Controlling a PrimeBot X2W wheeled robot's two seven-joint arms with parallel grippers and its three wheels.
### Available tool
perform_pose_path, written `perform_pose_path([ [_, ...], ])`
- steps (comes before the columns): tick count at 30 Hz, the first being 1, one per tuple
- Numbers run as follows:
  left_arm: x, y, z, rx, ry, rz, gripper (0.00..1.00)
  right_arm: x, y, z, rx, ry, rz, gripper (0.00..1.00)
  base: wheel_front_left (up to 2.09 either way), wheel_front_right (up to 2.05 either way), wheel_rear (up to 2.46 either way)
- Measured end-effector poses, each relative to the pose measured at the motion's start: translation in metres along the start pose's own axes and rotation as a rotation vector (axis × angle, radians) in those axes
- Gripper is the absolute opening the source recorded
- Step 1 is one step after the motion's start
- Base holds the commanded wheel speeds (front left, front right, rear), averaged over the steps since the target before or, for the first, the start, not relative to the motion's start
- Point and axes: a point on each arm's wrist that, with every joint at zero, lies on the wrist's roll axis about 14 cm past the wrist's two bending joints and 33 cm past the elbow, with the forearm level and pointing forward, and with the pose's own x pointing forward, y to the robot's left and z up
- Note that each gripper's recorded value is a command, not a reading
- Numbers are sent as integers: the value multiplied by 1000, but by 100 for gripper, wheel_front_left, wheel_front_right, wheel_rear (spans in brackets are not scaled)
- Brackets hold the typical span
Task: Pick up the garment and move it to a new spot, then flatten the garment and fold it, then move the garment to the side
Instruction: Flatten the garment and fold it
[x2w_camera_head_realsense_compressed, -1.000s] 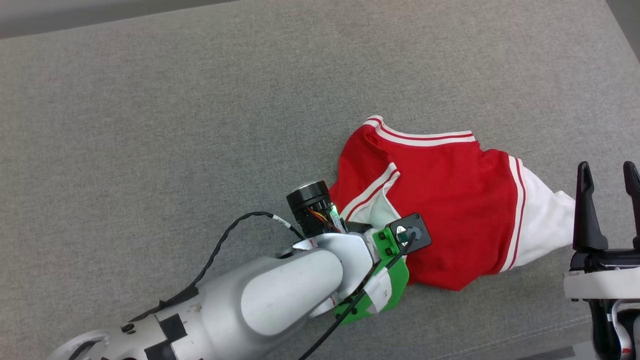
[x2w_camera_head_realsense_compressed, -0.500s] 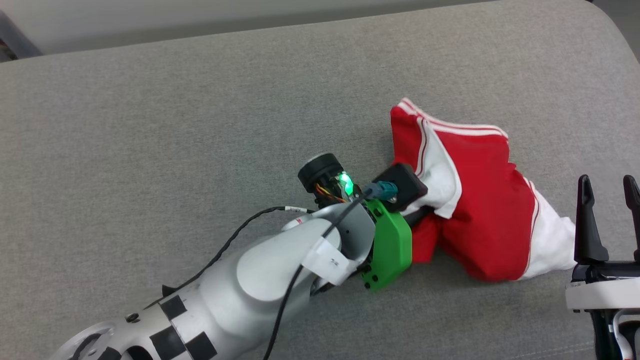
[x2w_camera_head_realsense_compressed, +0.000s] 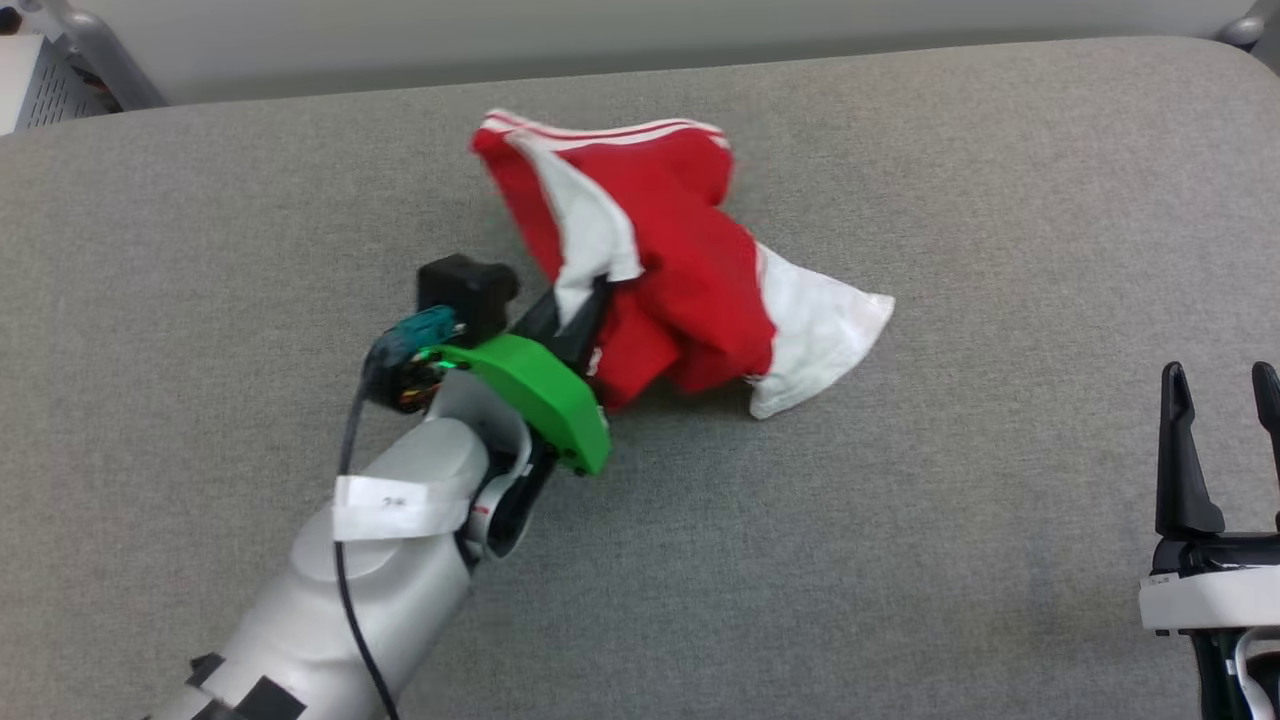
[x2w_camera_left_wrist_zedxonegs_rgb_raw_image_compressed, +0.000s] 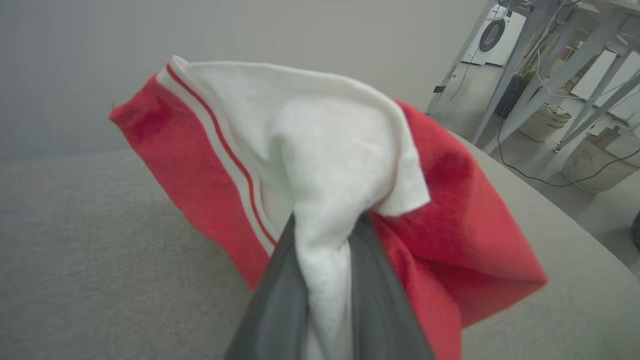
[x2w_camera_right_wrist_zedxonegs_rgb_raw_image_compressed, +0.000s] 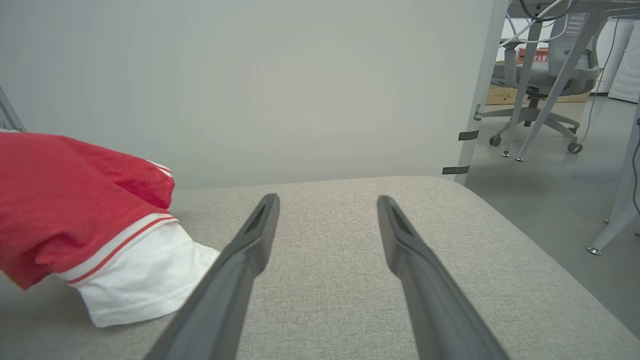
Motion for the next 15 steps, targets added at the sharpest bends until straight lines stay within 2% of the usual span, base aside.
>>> perform_pose_path([
  [9,-62,118,-18,-128,-26,425,0,1,-5,-4,-9,11,-8,100,0,0,0],
  [15,-118,161,-37,-165,-32,633,0,1,-5,-4,-8,13,-12,100,0,0,0],
])
